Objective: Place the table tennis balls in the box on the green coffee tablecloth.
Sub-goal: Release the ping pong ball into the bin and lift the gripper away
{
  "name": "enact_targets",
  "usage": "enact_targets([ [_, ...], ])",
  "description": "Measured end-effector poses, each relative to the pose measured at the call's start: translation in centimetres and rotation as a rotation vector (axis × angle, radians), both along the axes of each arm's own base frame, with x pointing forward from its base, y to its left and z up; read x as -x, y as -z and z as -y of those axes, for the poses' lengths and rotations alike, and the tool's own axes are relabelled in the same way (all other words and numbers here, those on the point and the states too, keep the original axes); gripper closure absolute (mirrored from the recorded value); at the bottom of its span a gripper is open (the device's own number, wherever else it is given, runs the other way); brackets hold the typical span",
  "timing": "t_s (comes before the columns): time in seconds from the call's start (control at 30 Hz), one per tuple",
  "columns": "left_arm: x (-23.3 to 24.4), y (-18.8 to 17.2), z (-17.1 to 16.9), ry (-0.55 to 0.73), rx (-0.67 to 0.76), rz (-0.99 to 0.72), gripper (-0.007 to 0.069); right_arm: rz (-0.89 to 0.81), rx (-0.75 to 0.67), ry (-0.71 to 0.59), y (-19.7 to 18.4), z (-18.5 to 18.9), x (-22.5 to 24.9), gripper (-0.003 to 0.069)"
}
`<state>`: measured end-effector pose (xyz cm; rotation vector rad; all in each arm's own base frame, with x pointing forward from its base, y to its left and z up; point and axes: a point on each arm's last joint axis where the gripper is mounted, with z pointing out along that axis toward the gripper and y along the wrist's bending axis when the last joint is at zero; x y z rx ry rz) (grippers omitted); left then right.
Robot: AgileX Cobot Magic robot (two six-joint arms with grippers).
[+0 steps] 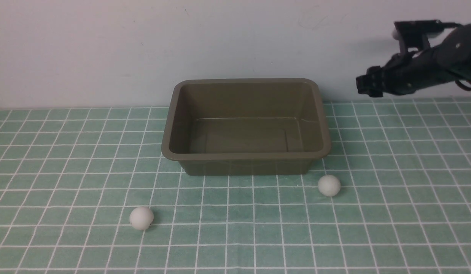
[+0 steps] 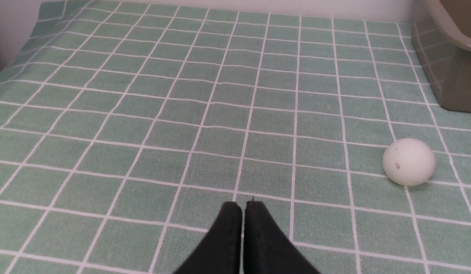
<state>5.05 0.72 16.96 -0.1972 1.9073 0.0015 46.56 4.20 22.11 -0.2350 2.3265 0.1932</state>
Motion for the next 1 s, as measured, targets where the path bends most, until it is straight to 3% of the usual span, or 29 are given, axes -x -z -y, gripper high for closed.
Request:
enact_targets([
  [0.17,0.0,0.0,0.0,0.0,0.0,0.0,0.0629,0.058,-0.022,-0.186,-4.8,-7.1,2.9,0.0307],
  [0.2,0.0,0.0,0.0,0.0,0.0,0.0,0.0629,0.061,-0.023,-0.186,-5.0,-7.1,3.0,0.0307],
  [0.23,0.0,0.0,0.0,0.0,0.0,0.0,0.0629,0.089,-0.037,-0.26,-6.0,-10.6,4.3,0.0307],
  [0.37,0.0,0.0,0.0,0.0,0.0,0.0,0.0629,0.095,-0.049,-0.327,-5.3,-14.3,5.3,0.0307],
  [0.6,0.0,0.0,0.0,0.0,0.0,0.0,0.0629,0.006,-0.01,-0.343,-0.2,-15.6,4.1,0.0307],
  [1.0,0.0,0.0,0.0,0.0,0.0,0.0,0.0629,-0.048,0.069,-0.413,3.2,-15.8,3.7,0.029],
])
